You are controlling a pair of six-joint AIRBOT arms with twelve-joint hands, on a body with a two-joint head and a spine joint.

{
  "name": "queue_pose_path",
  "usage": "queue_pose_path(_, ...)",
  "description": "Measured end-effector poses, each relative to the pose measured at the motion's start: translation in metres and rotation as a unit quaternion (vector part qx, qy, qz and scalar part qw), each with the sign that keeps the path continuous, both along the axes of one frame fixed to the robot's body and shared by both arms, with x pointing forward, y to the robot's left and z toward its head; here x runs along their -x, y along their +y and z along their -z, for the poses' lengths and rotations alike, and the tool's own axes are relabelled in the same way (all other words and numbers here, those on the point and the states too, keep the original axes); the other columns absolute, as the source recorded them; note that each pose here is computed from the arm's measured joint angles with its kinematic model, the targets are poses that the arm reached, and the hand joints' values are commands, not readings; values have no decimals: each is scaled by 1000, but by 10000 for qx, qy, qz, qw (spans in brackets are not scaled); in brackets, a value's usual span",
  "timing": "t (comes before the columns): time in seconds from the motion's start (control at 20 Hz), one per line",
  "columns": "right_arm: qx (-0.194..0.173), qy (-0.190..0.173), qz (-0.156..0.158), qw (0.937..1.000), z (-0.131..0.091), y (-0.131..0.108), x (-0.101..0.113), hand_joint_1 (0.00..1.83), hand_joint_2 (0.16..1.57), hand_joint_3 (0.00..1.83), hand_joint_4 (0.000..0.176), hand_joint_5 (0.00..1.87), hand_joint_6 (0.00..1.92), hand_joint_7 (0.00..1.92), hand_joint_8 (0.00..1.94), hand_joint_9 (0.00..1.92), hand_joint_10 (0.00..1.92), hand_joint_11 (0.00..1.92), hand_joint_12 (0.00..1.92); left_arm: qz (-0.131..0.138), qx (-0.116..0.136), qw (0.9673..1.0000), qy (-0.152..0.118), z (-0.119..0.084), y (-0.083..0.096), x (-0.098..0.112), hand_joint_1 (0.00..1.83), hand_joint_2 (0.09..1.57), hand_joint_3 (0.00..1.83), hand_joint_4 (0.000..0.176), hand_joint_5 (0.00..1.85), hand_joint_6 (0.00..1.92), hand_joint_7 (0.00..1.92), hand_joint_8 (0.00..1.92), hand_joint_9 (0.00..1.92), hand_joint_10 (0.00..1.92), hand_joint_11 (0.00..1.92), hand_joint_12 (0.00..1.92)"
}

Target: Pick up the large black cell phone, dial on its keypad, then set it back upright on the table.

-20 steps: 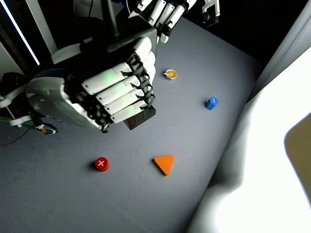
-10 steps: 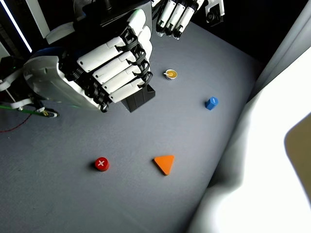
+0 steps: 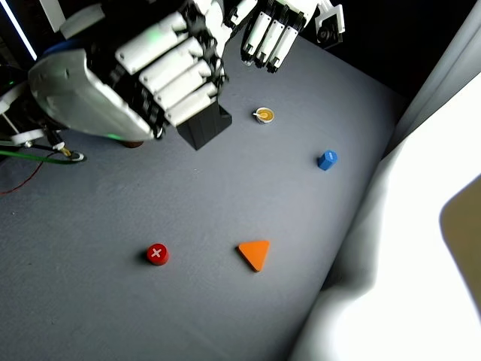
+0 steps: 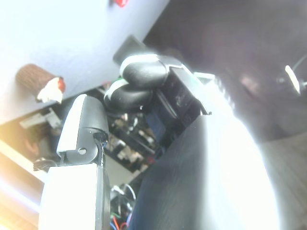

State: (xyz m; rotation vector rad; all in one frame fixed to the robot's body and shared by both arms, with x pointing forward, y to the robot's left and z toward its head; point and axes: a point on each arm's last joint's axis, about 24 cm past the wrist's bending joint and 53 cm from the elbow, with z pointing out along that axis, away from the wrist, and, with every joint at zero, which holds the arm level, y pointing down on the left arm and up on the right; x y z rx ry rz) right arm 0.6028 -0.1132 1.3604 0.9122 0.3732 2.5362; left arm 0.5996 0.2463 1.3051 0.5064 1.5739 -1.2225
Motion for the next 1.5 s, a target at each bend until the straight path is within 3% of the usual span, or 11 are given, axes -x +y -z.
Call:
queue_pose_path(0.25, 5, 14, 89, 10000, 1, -5, -5, 1481, 1151, 0, 0, 889, 971, 857, 1070, 833, 1276, 718, 1717, 36, 2, 10000, -1, 2, -6, -4, 1299, 1264, 0, 123, 60, 1, 679, 1523, 719, 1921, 701, 1921)
queue_pose_path(0.35, 5, 12, 93, 10000, 1, -5, -5, 1483, 1139, 0, 0, 906, 950, 887, 997, 880, 1225, 726, 1703, 120, 31, 9999, 18, 5, -15, -6, 1300, 1263, 0, 95, 43, 1, 682, 1528, 763, 1921, 709, 1921)
queue_pose_path(0.55, 3, 10, 102, 9999, 1, -6, -5, 1484, 1134, 0, 0, 898, 966, 877, 1009, 891, 1192, 769, 1671, 388, 129, 9992, 43, 9, -41, -8, 1297, 1266, 1, 91, 49, 3, 676, 1535, 750, 1921, 736, 1921)
queue_pose_path(0.7, 6, 9, 107, 9999, 1, -6, -5, 1486, 1133, 0, 0, 856, 1004, 881, 1010, 919, 1162, 791, 1652, 431, 278, 9987, 39, 6, -50, -8, 1297, 1267, 1, 80, 43, 2, 674, 1537, 739, 1921, 707, 1921)
queue_pose_path(0.85, 1, 0, 103, 9999, 0, -6, -5, 1483, 1147, 2, 0, 857, 999, 854, 1064, 865, 1244, 758, 1692, 436, 350, 9984, 80, 6, -53, -7, 1295, 1271, 2, 88, 49, 2, 667, 1544, 701, 1921, 681, 1921)
queue_pose_path(0.9, -3, -1, 106, 9999, 0, -6, -5, 1481, 1157, 2, 0, 850, 1012, 825, 1110, 832, 1285, 748, 1708, 369, 324, 9988, 88, 7, -48, -8, 1295, 1272, 2, 76, 40, 1, 665, 1549, 712, 1921, 688, 1921)
queue_pose_path(1.0, -1, 1, 110, 9999, 0, -6, -5, 1481, 1156, 0, 0, 835, 1022, 833, 1094, 844, 1271, 761, 1702, 226, 289, 9993, 17, 4, -34, -10, 1292, 1277, 4, 76, 35, 0, 657, 1560, 710, 1921, 685, 1921)
queue_pose_path(1.1, -2, -9, 102, 9999, -1, -6, -5, 1480, 1159, 1, 0, 852, 1014, 831, 1104, 828, 1291, 721, 1732, -73, 355, 9993, -41, -7, -8, -14, 1292, 1276, 2, 71, 30, 0, 661, 1553, 706, 1921, 698, 1921)
queue_pose_path(1.15, -1, -11, 101, 9999, -1, -6, -5, 1481, 1155, 0, 0, 856, 1005, 846, 1074, 854, 1270, 717, 1732, -148, 328, 9993, -50, -7, -2, -15, 1295, 1267, 0, 57, 24, 0, 680, 1529, 717, 1921, 719, 1921)
queue_pose_path(1.35, -6, -24, 122, 9999, -2, -7, -6, 1481, 1160, 0, 0, 842, 998, 827, 1110, 842, 1292, 735, 1736, -489, 138, 9987, -97, -5, 27, -24, 1300, 1255, 0, 79, 38, 3, 700, 1498, 722, 1921, 747, 1921)
queue_pose_path(1.5, 0, -28, 136, 9999, -2, -8, -7, 1482, 1151, 0, 0, 877, 966, 862, 1055, 860, 1264, 718, 1729, -665, 165, 9975, -173, -11, 43, -31, 1301, 1254, 0, 71, 38, 2, 701, 1496, 729, 1921, 738, 1921)
